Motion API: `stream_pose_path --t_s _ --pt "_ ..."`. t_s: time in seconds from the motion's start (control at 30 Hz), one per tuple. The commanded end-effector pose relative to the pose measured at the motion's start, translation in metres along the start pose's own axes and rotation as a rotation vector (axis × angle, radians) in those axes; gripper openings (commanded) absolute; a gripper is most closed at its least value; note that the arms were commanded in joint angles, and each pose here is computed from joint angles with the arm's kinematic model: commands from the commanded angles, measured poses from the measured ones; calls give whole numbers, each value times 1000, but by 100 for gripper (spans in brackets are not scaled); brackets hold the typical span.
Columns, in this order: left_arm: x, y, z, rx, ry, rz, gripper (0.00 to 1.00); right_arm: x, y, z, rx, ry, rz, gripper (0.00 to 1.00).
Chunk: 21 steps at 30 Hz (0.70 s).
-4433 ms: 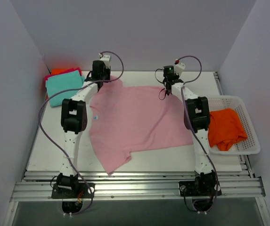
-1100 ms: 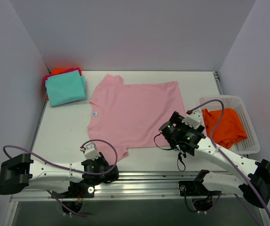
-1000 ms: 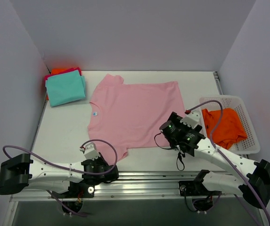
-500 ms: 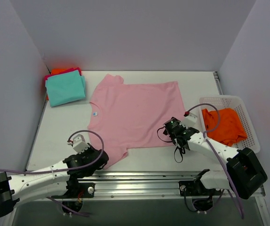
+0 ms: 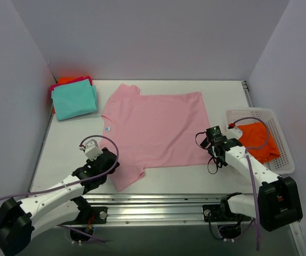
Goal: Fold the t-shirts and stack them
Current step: Grap the side of the flattened tshirt closest away from the robot with both arms
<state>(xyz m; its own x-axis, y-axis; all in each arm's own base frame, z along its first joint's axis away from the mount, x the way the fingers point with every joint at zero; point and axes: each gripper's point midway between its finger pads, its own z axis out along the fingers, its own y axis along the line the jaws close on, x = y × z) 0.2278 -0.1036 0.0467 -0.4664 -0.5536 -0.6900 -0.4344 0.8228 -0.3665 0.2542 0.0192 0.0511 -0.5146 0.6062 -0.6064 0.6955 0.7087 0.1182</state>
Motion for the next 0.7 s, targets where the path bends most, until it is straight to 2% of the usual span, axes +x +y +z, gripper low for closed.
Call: stream_pose_path --t_s 0.0,0.03,0.07,0.1,0.3,0.47,0.67 --pt "-16 -45 -30 187 51 -7 70 3 -5 -7 5 41 -65 96" --pt "-15 -45 -35 196 65 -1 84 -1 -4 -9 9 29 -68 98" --pt "-16 -38 -42 188 82 11 92 -2 -3 -8 8 28 -76 98" --pt "-13 -35 -47 188 108 11 94 -2 -3 -7 9 28 -77 99" --pt "10 -11 -73 210 249 17 94 -1 0 1 -9 25 -78 99" --pt "44 6 -83 208 382 16 100 -4 2 1 -34 14 -64 99" --pt "68 22 -83 142 400 27 100 -7 3 -1 -60 -2 -47 99"
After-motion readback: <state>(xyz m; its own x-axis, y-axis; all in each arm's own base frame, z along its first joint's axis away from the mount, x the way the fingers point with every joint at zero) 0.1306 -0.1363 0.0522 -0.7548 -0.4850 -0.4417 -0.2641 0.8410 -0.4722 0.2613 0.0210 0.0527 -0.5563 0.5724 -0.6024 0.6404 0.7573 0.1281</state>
